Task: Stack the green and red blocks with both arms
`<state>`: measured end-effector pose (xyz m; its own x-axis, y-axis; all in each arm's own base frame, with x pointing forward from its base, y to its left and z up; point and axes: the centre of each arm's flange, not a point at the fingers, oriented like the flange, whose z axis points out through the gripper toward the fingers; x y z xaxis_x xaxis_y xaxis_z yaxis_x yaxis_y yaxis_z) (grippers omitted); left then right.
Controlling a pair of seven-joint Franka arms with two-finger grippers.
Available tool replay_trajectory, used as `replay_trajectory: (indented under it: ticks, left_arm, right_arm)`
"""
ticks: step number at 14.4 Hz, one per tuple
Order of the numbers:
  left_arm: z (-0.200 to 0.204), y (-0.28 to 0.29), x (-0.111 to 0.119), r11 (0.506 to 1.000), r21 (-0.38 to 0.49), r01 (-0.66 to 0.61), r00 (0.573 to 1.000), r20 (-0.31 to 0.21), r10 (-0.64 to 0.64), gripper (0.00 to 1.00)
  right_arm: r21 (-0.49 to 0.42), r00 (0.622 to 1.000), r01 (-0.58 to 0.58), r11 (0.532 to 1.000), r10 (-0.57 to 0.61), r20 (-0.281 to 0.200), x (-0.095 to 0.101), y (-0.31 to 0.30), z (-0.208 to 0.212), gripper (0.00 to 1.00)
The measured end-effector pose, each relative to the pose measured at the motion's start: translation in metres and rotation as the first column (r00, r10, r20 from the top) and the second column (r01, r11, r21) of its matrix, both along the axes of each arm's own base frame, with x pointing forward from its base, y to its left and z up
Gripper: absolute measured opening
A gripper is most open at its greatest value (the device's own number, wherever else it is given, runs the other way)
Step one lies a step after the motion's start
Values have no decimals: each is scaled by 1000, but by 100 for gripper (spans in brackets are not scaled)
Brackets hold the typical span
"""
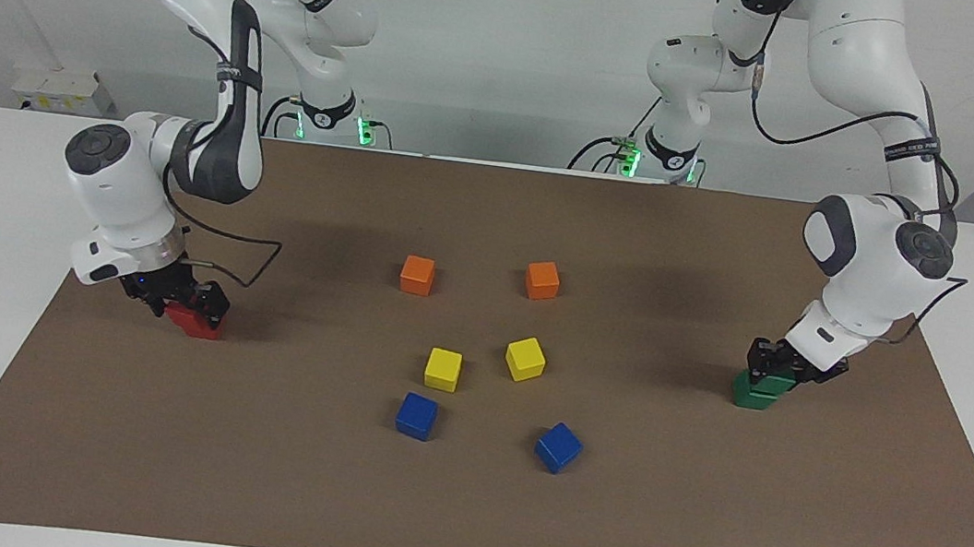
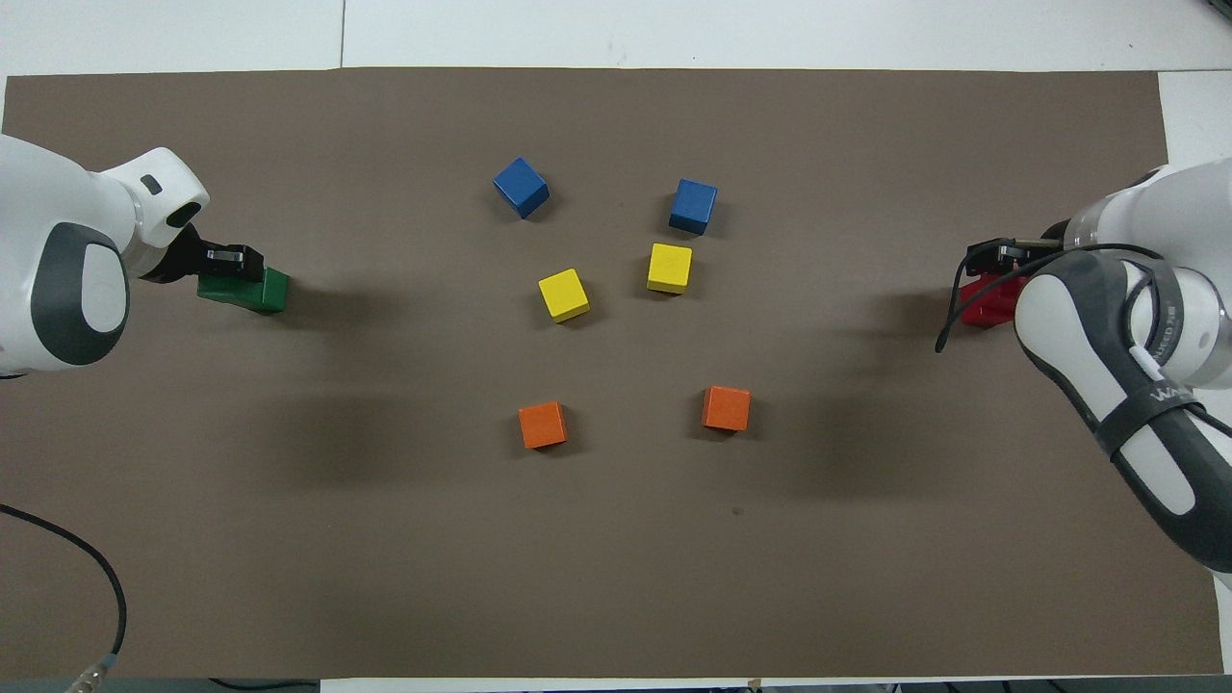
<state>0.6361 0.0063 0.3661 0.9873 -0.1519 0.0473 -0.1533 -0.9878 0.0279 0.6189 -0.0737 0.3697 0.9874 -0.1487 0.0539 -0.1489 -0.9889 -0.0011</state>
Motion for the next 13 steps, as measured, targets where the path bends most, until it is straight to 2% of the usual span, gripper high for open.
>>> replay_trajectory:
  ticks: [2, 3, 5, 7, 10, 12, 13]
  left_arm:
    - [-4, 0, -1, 1000, 0, 0, 1000, -7, 0, 55]
    - [-5, 0, -1, 1000, 0, 0, 1000, -9, 0, 55]
    - [-6, 0, -2, 1000, 0, 1, 1000, -11, -1, 55]
    - [-6, 0, -2, 1000, 0, 0, 1000, -10, 0, 55]
    - [-6, 0, -1, 1000, 0, 0, 1000, -7, 0, 55]
    - [-6, 0, -1, 1000, 0, 0, 1000, -5, 0, 56]
    - [-5, 0, -1, 1000, 0, 0, 1000, -3, 0, 60]
  right_arm:
    - [-7, 999, -27, 1000, 27, -24, 7, 10, 61, 100]
    - [-6, 999, -37, 999, 37, -21, 6, 16, 95, 100]
    - [-1, 998, -66, 998, 66, -7, -11, 27, 154, 100]
    - [4, 993, -122, 993, 122, -3, -34, 38, 195, 100]
    - [9, 987, -162, 987, 162, -10, -58, 42, 226, 100]
    - [14, 986, -166, 986, 166, -26, -63, 42, 229, 100]
    - [15, 985, -166, 986, 167, -34, -64, 43, 228, 100]
